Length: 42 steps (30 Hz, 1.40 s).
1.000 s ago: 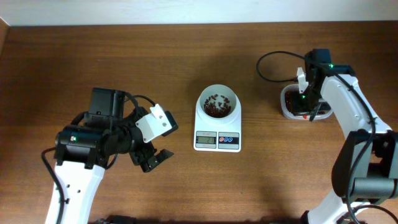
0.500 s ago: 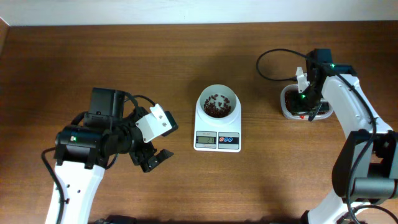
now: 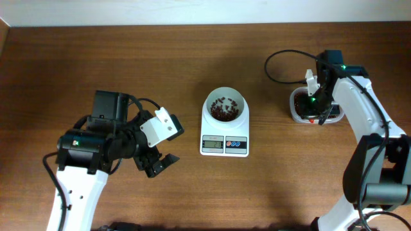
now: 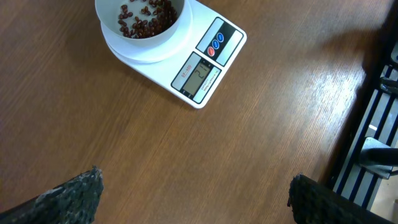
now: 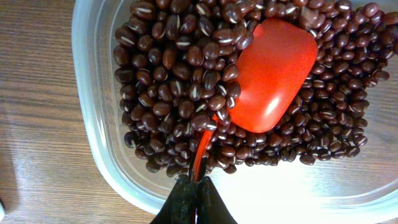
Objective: Scoop and weigh 50g on scale
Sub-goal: 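Lower the scoop into the red beans with the right gripper and scoop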
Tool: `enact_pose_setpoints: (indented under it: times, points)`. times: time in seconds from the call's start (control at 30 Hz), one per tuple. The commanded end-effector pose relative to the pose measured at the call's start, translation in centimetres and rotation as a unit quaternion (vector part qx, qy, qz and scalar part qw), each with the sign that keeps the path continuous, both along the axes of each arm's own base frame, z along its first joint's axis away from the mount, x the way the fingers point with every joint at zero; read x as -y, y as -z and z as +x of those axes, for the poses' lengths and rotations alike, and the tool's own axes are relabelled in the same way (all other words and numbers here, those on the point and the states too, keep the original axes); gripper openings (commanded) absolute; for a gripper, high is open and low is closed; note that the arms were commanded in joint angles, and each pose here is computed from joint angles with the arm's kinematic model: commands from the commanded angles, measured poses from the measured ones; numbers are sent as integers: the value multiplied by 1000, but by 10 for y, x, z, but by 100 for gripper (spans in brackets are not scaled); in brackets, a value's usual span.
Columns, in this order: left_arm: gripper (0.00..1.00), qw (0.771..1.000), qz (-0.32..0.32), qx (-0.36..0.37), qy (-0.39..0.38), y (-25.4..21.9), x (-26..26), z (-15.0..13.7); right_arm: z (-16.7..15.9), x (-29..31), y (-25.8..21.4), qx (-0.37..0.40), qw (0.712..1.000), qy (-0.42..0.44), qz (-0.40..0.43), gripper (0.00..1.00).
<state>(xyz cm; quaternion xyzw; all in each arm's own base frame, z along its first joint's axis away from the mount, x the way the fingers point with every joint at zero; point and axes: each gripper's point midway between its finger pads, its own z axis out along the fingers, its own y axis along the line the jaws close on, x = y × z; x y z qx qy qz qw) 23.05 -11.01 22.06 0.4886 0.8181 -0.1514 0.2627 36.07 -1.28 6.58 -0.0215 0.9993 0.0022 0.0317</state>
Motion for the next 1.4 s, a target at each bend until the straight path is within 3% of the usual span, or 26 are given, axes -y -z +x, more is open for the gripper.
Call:
enact_pose_setpoints:
  times: [0.0, 1.37]
  points:
    - [99, 1000, -5, 1, 8, 1, 1, 0, -25, -32, 17, -58, 995, -19, 73, 4]
    - [99, 1000, -5, 0, 8, 1, 1, 0, -31, -37, 14, -72, 992, -10, 102, 4]
